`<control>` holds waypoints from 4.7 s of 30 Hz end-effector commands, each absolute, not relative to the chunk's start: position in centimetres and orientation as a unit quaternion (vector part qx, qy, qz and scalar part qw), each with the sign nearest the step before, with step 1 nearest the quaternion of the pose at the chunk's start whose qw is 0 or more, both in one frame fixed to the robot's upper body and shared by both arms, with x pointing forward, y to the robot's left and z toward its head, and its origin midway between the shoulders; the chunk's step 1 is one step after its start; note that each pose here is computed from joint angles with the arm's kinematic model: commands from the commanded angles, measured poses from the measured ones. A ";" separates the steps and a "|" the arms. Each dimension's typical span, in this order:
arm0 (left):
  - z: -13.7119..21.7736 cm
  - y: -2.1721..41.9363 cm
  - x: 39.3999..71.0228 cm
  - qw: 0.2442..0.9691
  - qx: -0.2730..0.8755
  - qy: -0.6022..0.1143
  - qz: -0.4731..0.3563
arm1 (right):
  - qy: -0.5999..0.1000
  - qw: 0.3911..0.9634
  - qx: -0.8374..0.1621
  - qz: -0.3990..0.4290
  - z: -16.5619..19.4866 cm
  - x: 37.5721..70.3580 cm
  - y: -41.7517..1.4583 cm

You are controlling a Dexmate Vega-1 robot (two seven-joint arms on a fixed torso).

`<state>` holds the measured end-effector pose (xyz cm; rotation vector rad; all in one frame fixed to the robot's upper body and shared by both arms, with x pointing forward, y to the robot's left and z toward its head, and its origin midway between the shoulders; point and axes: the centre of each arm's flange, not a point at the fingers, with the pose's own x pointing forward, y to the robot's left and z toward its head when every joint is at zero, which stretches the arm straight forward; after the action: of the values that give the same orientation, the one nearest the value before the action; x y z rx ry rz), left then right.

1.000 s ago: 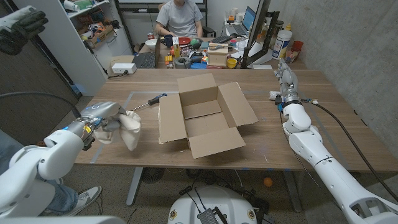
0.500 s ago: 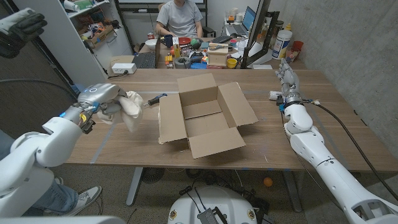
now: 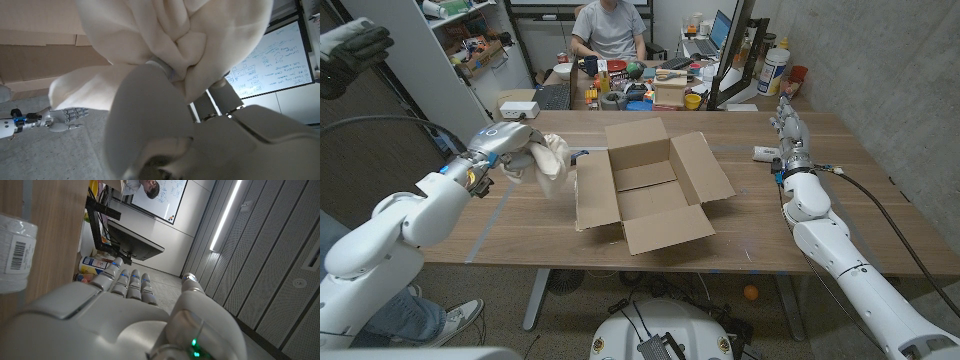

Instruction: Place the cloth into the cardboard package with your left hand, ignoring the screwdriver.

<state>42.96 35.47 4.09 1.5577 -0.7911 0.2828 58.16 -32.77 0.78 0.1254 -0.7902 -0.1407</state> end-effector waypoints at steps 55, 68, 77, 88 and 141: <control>6.2 14.7 56.2 0.492 0.670 -0.541 -0.125 | -0.384 0.915 0.072 -0.098 -1.9 55.8 -35.2; 5.9 12.2 56.4 0.499 0.711 -0.457 -0.192 | -0.383 0.916 0.074 -0.096 -1.7 56.4 -35.1; 5.5 10.6 57.2 0.507 0.754 -0.349 -0.232 | -0.383 0.915 0.075 -0.098 -1.7 56.5 -35.1; 3.7 10.5 58.2 0.505 0.764 -0.317 -0.249 | -0.378 0.918 0.075 -0.097 -1.9 56.7 -35.3; 13.0 20.1 52.1 0.626 0.696 -0.288 -0.201 | -0.379 0.920 0.064 -0.081 -1.8 56.3 -34.3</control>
<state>54.19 15.77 10.62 1.8623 -0.5866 -0.4939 56.46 -34.84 -1.78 0.1373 -0.7689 -0.1759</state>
